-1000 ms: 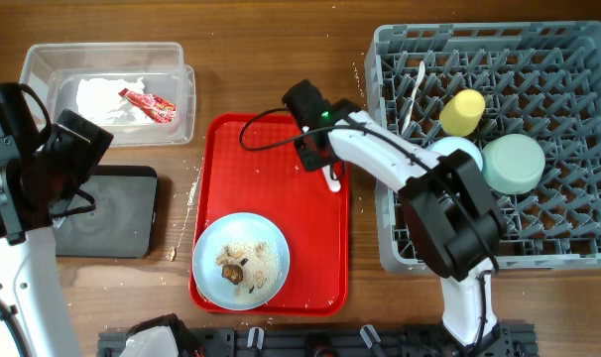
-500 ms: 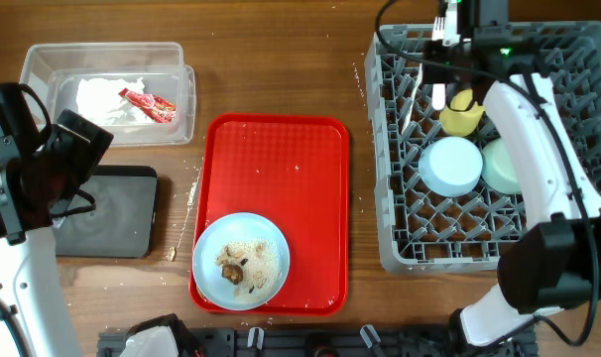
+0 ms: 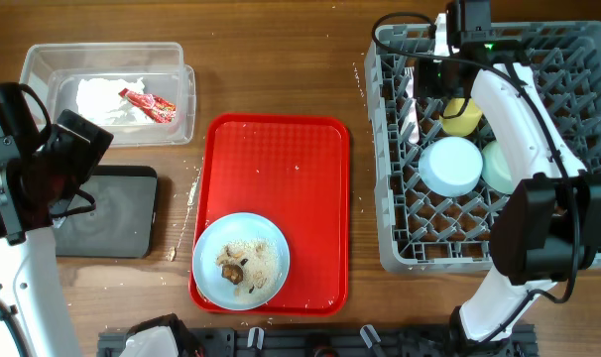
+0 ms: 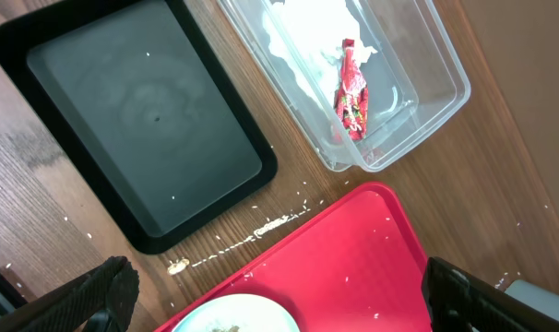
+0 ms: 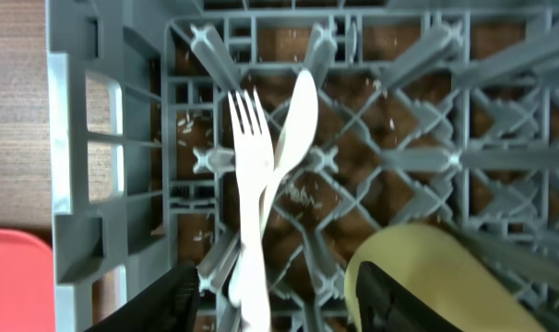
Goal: Sort waste into correct bins and load items into the dishwasher rack
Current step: 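Carry the fork to the rack and release it beside the spoon, then reach the left gripper to the light-blue plate's rim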
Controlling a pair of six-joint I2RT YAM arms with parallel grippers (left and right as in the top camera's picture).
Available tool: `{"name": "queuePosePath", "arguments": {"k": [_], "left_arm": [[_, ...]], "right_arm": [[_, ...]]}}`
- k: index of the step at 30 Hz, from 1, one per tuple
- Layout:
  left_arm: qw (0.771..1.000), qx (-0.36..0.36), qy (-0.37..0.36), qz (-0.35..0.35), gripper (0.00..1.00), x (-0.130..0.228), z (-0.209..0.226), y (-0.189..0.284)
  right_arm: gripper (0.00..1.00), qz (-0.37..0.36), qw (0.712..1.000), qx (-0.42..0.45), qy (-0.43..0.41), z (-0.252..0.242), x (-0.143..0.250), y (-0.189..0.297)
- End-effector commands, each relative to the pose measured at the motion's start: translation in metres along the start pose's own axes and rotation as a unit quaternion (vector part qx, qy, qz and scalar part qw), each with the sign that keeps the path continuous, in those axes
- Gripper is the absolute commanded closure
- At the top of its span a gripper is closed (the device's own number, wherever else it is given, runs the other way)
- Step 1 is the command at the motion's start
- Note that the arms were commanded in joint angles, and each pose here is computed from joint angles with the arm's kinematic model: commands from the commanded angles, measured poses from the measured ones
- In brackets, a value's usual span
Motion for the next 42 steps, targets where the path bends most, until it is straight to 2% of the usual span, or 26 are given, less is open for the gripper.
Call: {"name": "queuePosePath", "arguments": {"k": [1, 2, 4, 5, 8, 12, 18, 21, 25, 29, 30, 32, 34, 38, 42], "left_arm": [[1.0, -0.003, 0.0, -0.005, 0.0, -0.001, 0.001, 0.0], [1.0, -0.003, 0.0, -0.005, 0.0, -0.001, 0.001, 0.0], [1.0, -0.003, 0.0, -0.005, 0.0, -0.001, 0.001, 0.0], [1.0, -0.003, 0.0, -0.005, 0.0, -0.001, 0.001, 0.0], [1.0, -0.003, 0.0, -0.005, 0.0, -0.001, 0.001, 0.0], [1.0, -0.003, 0.0, -0.005, 0.0, -0.001, 0.001, 0.0], [1.0, -0.003, 0.0, -0.005, 0.0, -0.001, 0.001, 0.0], [1.0, -0.003, 0.0, -0.005, 0.0, -0.001, 0.001, 0.0], [1.0, 0.006, 0.0, 0.0, 0.0, -0.001, -0.001, 0.0], [1.0, 0.017, 0.002, -0.009, 0.0, -0.003, -0.004, 0.0], [0.999, 0.032, 0.002, 0.006, 0.0, -0.001, -0.006, 0.0], [0.991, 0.101, -0.004, 0.088, 0.0, 0.012, -0.015, 0.003], [0.971, 0.166, -0.06, 0.159, 0.0, 0.03, -0.027, 0.004], [0.95, 0.172, -0.13, 0.225, 0.0, 0.068, -0.041, -0.006], [0.929, 0.163, -0.201, 0.263, 0.0, 0.107, -0.052, -0.023]], "right_arm": [[0.41, -0.047, 0.997, -0.015, -0.06, 0.0, -0.003, 0.053], [0.38, -0.061, 0.995, -0.018, -0.073, 0.0, -0.003, 0.068], [0.22, -0.11, 0.987, -0.027, -0.11, -0.001, -0.001, 0.112], [0.0, -0.138, 0.982, -0.031, -0.124, -0.003, 0.001, 0.134], [0.0, -0.217, 0.959, -0.026, -0.18, -0.023, 0.014, 0.197], [0.0, -0.251, 0.933, -0.002, -0.259, -0.06, 0.035, 0.233], [0.0, -0.202, 0.913, 0.078, -0.345, -0.112, 0.056, 0.223], [0.0, -0.172, 0.898, 0.088, -0.396, -0.127, 0.062, 0.212], [0.0, -0.158, 0.889, 0.134, -0.408, -0.137, 0.061, 0.199], [0.0, -0.139, 0.891, 0.136, -0.409, -0.14, 0.057, 0.186], [0.0, -0.135, 0.892, 0.137, -0.41, -0.141, 0.057, 0.182], [0.0, -0.129, 0.892, 0.138, -0.41, -0.142, 0.056, 0.178], [0.0, -0.124, 0.893, 0.138, -0.41, -0.143, 0.055, 0.174], [0.0, -0.123, 0.893, 0.138, -0.41, -0.143, 0.055, 0.173], [0.0, -0.123, 0.893, 0.138, -0.41, -0.143, 0.055, 0.173]]}}
Point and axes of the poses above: each gripper's point midway between its finger pads, its own y axis back along the fingers, its own z axis along the line the jaws close on, x = y × z, the point moved 10 cm from there along y, back along the fingers
